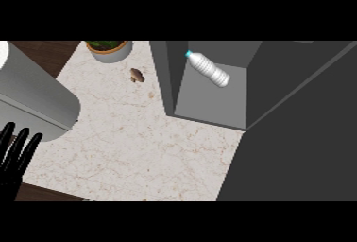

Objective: Pick up the bottled water, place it into the cabinet and close the cabinet

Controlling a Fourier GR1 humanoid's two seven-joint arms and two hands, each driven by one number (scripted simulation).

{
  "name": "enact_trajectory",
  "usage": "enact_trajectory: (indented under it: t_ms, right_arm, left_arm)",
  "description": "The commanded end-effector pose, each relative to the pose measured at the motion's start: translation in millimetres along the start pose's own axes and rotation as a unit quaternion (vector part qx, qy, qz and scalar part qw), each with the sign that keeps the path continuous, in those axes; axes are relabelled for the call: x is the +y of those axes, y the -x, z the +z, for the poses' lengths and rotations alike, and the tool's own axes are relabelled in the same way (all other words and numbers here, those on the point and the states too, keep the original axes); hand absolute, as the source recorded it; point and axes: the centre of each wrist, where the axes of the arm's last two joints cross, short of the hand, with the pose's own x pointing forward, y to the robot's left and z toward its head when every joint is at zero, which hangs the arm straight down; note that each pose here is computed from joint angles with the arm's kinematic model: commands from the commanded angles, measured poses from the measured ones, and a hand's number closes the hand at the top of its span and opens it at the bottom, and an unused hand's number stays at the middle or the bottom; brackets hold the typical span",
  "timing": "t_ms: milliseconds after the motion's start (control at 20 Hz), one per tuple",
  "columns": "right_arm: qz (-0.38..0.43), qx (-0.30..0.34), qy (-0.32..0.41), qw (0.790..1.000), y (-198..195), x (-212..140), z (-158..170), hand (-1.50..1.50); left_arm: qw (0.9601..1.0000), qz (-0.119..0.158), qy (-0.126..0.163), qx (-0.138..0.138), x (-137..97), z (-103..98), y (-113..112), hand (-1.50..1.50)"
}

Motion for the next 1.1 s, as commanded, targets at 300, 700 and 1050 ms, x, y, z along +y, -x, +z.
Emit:
enact_trajectory:
  t_ms: [300, 700, 1050]
  right_arm:
    - [0.080, -0.013, -0.129, 0.988, -18, -4, -22, 1.50]
    - [0.107, 0.016, -0.152, 0.982, -17, -12, -25, 1.50]
    - [0.088, -0.007, -0.131, 0.987, -15, -15, -28, 1.50]
  left_arm:
    - [0.9998, -0.007, 0.019, 0.004, 8, -7, -9, -1.50]
    - [0.9997, -0.013, 0.018, 0.006, 15, -5, -14, -1.50]
    - [0.9998, -0.009, 0.015, 0.001, 17, -7, -15, -1.50]
